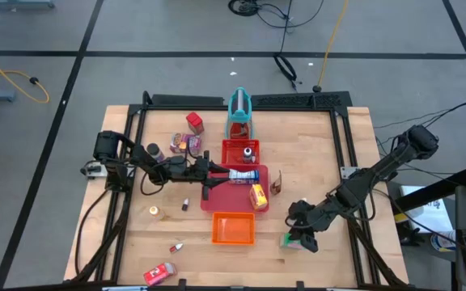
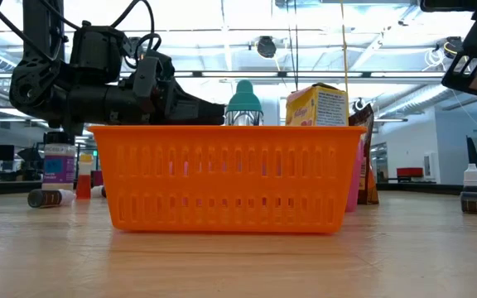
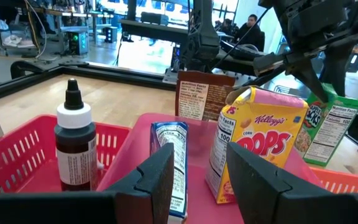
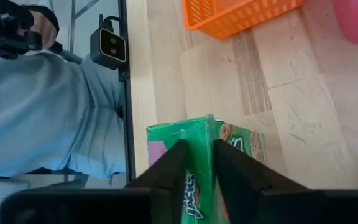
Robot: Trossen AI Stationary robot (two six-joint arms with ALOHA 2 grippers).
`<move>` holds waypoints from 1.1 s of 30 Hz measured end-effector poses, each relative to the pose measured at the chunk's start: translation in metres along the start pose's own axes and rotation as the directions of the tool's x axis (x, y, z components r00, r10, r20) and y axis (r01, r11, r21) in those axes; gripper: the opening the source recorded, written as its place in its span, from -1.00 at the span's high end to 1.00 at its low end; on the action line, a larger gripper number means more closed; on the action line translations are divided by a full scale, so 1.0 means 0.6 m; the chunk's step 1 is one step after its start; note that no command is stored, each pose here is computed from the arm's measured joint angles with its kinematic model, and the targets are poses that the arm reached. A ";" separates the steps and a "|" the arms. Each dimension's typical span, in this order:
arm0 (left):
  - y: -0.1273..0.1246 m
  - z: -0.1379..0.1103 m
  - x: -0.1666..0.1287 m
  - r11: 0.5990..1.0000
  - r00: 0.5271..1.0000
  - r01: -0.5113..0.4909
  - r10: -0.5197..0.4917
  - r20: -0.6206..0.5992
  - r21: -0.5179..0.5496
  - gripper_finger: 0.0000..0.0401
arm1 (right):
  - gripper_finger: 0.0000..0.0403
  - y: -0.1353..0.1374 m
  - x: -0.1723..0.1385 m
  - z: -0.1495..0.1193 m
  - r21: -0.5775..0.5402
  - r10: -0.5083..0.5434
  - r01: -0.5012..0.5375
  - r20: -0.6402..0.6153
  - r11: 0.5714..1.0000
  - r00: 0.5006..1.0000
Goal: Pick & Place Kitchen Items
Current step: Put the green cereal box into the pink bin
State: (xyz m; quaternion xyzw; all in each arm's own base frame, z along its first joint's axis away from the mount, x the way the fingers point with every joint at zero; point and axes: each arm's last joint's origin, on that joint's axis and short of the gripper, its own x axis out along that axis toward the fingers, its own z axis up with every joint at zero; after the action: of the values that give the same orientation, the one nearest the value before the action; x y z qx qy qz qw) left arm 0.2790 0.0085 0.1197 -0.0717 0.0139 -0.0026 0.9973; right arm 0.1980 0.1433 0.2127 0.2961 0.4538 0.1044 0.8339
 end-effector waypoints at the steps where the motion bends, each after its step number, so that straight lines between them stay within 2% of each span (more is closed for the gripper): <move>1: 0.000 0.000 0.000 1.000 1.000 0.000 0.000 0.000 0.000 0.26 | 0.70 0.000 0.000 0.000 -0.007 -0.001 0.001 -0.001 1.000 1.000; 5: 0.000 0.000 0.000 1.000 1.000 0.000 0.000 -0.001 0.000 0.26 | 0.95 -0.001 0.000 -0.001 -0.046 -0.003 0.003 -0.004 0.999 1.000; 11: 0.000 0.000 0.000 1.000 1.000 -0.001 0.001 -0.001 0.000 0.26 | 0.98 -0.004 -0.002 0.005 -0.056 -0.005 0.006 0.009 0.998 1.000; 20: 0.000 0.000 0.000 1.000 1.000 0.000 0.000 -0.002 0.005 0.26 | 0.99 -0.008 -0.033 0.033 -0.058 0.060 -0.055 0.091 0.997 0.994; 27: 0.000 0.000 0.000 1.000 1.000 -0.001 0.001 -0.001 0.009 0.26 | 1.00 0.019 -0.068 0.094 -0.179 0.125 -0.089 0.200 0.980 0.972; 30: 0.000 0.000 0.000 1.000 1.000 0.000 0.000 -0.001 0.009 0.26 | 1.00 0.029 -0.084 0.121 -0.239 0.136 -0.073 0.259 0.968 0.956; 33: 0.000 0.000 0.000 1.000 1.000 -0.001 0.001 -0.002 0.009 0.26 | 1.00 0.028 -0.090 0.145 -0.246 0.110 -0.031 0.315 0.969 0.943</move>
State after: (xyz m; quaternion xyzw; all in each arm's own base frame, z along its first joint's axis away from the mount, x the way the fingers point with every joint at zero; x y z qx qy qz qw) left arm 0.2790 0.0086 0.1195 -0.0674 0.0148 -0.0024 0.9976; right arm 0.2400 0.0984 0.2962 0.2237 0.2829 0.1373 0.9225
